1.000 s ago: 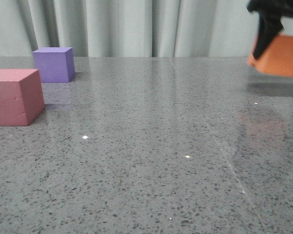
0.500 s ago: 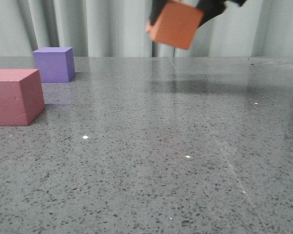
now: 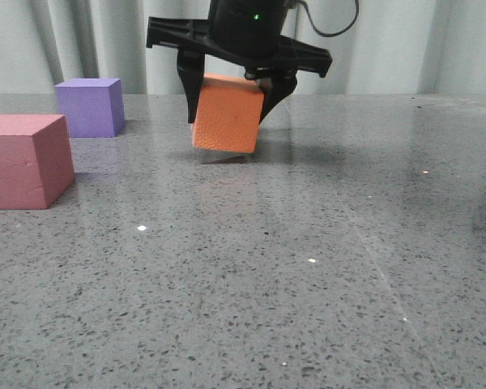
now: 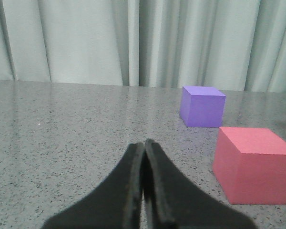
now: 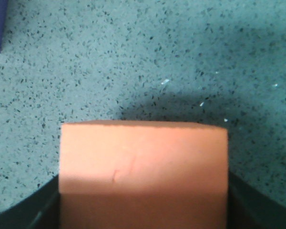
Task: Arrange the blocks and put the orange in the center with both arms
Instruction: 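Carry the orange cube with the right gripper to the table center, then open the right gripper and lift it off the orange cube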
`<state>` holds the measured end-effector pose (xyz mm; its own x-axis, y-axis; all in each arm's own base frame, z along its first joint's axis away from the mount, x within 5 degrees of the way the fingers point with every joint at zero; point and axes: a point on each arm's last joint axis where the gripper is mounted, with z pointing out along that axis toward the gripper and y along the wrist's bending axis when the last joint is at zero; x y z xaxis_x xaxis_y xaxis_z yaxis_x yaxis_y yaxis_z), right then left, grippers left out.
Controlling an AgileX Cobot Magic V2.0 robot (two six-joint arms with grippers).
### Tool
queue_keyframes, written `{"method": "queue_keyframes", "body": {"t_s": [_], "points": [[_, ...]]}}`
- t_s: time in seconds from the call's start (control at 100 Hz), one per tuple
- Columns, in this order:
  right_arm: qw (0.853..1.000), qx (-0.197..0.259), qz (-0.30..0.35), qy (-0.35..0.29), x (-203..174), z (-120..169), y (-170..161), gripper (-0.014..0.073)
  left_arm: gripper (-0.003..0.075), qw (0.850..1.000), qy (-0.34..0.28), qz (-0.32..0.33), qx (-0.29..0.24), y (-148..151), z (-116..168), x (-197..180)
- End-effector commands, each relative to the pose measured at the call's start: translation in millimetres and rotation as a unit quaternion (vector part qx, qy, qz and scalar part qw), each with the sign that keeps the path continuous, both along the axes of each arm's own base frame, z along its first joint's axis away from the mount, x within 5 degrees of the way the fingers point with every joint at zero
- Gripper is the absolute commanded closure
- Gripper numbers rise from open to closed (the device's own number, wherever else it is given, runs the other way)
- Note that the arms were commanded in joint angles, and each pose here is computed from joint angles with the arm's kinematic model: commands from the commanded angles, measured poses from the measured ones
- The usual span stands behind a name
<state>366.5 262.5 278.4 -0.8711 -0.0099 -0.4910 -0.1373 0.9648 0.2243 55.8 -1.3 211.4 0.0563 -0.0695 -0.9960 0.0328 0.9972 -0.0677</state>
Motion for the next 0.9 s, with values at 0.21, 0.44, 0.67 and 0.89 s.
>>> {"method": "queue_keyframes", "body": {"t_s": [0.21,0.44,0.67,0.89], "points": [[0.999,0.019,-0.002,-0.025,1,20,-1,0.0354,0.073,1.0,-0.025,-0.006,-0.004,-1,-10,-1],[0.999,0.023,-0.002,-0.024,0,21,0,-0.0073,0.073,1.0,-0.025,-0.006,-0.004,-1,-10,-1],[0.998,0.039,-0.003,-0.04,0,38,0,-0.0045,0.073,1.0,-0.025,-0.006,-0.004,-1,-10,-1],[0.994,0.046,0.03,-0.099,-6,86,-5,-0.0045,0.073,1.0,-0.025,-0.006,-0.004,-1,-10,-1]]}}
